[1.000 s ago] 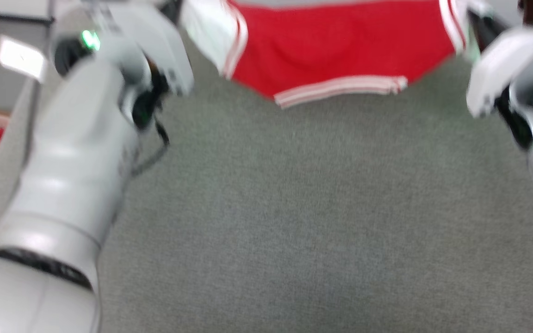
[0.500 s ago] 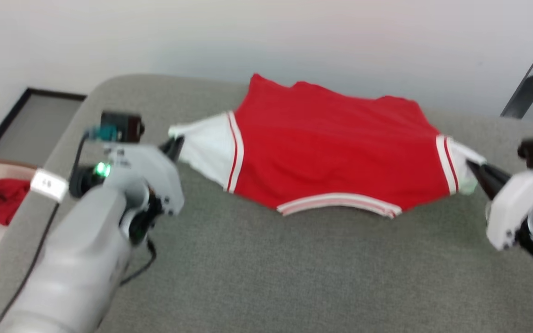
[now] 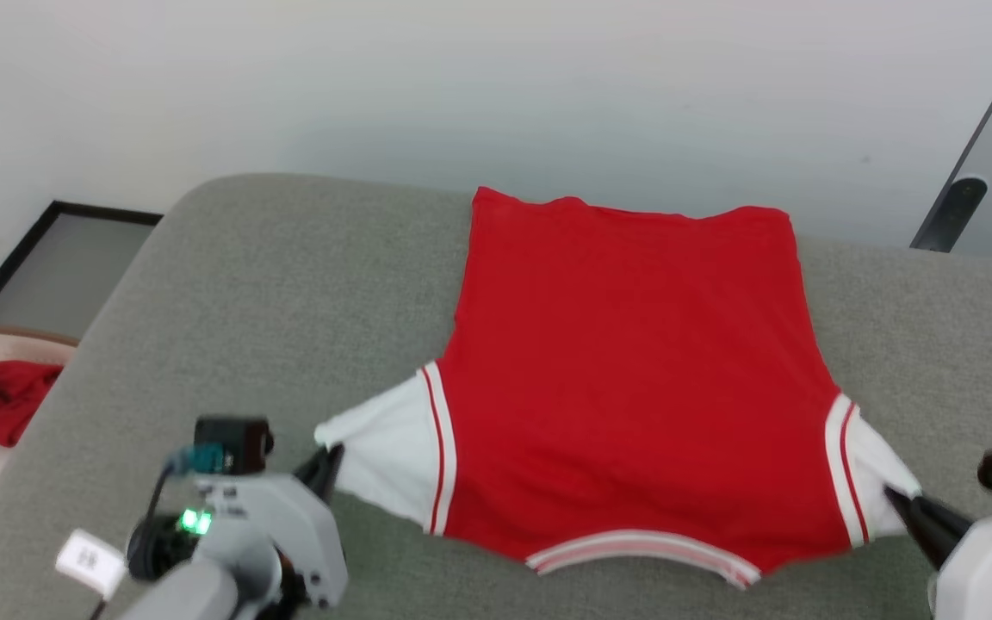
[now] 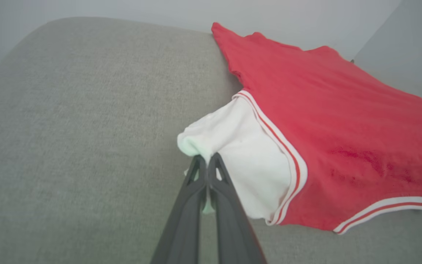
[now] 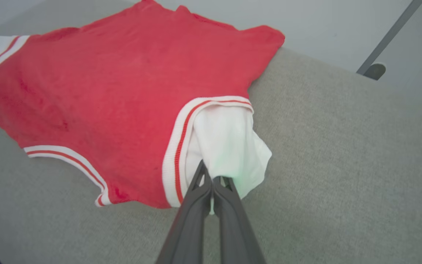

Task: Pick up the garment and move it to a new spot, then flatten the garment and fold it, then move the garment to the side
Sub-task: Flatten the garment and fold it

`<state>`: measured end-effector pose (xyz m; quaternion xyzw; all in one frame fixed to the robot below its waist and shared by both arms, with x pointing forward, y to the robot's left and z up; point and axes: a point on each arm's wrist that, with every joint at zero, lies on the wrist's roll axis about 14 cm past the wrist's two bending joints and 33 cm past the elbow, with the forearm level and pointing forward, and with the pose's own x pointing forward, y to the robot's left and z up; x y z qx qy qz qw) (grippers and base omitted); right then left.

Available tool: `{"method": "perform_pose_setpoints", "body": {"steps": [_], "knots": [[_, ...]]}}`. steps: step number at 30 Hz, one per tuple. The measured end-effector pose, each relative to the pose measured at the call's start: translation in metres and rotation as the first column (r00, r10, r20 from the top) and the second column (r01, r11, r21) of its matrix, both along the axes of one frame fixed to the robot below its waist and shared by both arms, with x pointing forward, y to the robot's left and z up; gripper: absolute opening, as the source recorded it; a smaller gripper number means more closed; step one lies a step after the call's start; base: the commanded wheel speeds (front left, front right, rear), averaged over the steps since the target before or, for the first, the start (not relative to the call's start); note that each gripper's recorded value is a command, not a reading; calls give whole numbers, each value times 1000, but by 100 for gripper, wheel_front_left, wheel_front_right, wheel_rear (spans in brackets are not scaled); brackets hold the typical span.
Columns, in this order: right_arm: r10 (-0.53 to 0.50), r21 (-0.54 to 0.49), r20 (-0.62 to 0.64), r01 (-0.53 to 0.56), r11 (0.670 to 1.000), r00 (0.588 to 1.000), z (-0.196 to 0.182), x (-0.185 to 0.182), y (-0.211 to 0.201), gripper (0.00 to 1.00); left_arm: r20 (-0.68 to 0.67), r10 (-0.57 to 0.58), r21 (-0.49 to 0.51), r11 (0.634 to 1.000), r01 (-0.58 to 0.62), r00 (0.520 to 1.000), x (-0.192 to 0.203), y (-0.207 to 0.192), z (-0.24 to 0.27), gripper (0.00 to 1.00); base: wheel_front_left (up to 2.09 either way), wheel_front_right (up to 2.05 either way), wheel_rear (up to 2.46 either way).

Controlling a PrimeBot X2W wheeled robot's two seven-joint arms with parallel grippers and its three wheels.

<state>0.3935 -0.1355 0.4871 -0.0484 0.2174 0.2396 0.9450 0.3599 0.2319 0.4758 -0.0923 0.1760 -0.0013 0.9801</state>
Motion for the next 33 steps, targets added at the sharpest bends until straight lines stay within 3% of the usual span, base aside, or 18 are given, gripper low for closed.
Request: {"method": "perform_pose_setpoints", "body": {"steps": [11, 22, 23, 24, 28, 33], "knots": [[-41, -13, -163, 39, 999, 986, -26, -49, -9, 0, -83, 61, -64, 996, -66, 995, -49, -15, -15, 0, 0, 0, 0], [-58, -48, -268, 46, 998, 962, -47, -58, -13, 0, -130, 84, -95, 991, -96, 988, -58, -21, -27, 0, 0, 0, 0], [-57, -57, -266, 43, 997, 962, -47, -56, -12, 37, -134, 85, -94, 991, -98, 987, -58, -21, -28, 0, 0, 0, 0], [-61, -58, -272, 47, 997, 960, -48, -54, -13, 100, -137, 84, -92, 991, -97, 987, -57, -21, -29, 0, 0, 0, 0], [-50, -74, -316, 28, 997, 948, -51, -57, -11, 100, -133, 79, -96, 991, -92, 988, -52, -24, -30, 0, 0, 0, 0], [-32, -31, -274, 24, 999, 961, -25, -45, -5, 100, -130, 76, -97, 991, -89, 989, -47, -26, -31, 0, 0, 0, 0]]}}
